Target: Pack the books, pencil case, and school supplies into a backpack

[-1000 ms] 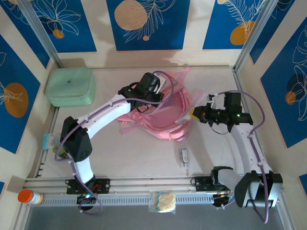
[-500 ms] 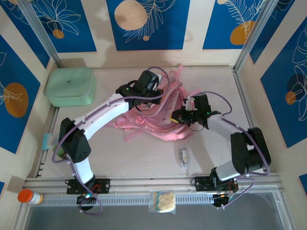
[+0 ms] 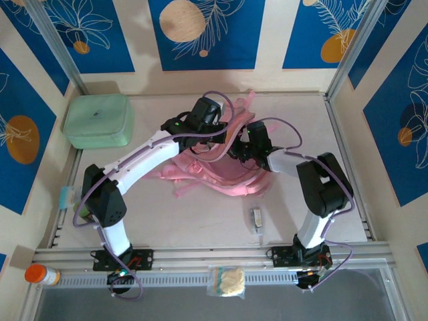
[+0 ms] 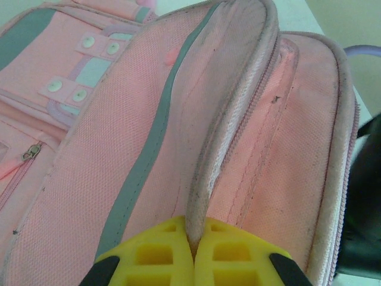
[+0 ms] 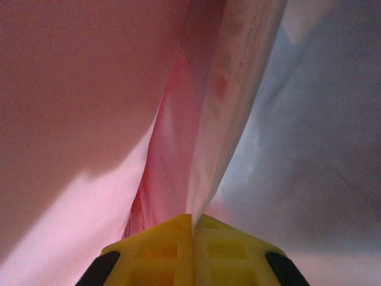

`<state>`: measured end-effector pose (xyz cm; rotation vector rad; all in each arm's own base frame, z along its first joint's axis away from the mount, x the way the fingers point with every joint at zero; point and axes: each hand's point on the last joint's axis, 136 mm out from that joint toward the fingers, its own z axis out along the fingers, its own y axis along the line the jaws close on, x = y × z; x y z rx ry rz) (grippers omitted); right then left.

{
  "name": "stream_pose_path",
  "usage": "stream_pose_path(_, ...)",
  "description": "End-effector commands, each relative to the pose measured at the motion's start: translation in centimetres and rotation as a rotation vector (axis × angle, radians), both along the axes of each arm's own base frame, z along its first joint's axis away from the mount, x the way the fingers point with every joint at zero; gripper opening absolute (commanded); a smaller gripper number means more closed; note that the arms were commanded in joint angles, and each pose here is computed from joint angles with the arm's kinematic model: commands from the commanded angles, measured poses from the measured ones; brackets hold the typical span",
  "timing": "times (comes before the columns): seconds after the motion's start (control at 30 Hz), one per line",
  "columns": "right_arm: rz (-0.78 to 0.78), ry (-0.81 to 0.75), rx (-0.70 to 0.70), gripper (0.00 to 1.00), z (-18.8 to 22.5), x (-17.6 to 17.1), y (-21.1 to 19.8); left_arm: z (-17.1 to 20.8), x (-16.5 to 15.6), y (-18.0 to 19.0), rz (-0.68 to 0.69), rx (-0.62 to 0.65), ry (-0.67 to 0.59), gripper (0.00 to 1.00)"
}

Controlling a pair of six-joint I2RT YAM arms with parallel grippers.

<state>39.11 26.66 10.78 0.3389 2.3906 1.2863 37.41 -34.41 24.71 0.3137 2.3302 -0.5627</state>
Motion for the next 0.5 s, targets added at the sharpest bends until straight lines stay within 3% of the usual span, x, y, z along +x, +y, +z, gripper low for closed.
stream_pose_path(0.0, -0.021, -0.068, -0.002, 0.17, 1.2, -0.4, 0.2, 6.5, 0.2, -0.2, 0.015, -0.145, -0.126, 0.00)
stream_pose_path(0.07, -0.026, -0.075, -0.023, 0.31, 1.7, -1.2, -0.5, 6.5, 0.1, 0.0, 0.010, -0.142, -0.131, 0.00)
stream_pose_path(0.17, -0.057, 0.010, -0.064, 0.32, 0.7, -2.4, -2.5, 6.5, 0.1, -0.2, 0.001, -0.149, -0.127, 0.00)
stream_pose_path(0.33, -0.109, 0.046, -0.078, 0.08, 0.1, -3.8, -4.6, 6.2, -0.1, -0.3, -0.007, -0.163, -0.121, 0.00)
stream_pose_path(0.47, -0.117, 0.055, -0.082, 0.03, 0.5, -3.8, -4.6, 5.6, -0.1, -0.2, -0.002, -0.150, -0.112, 0.00)
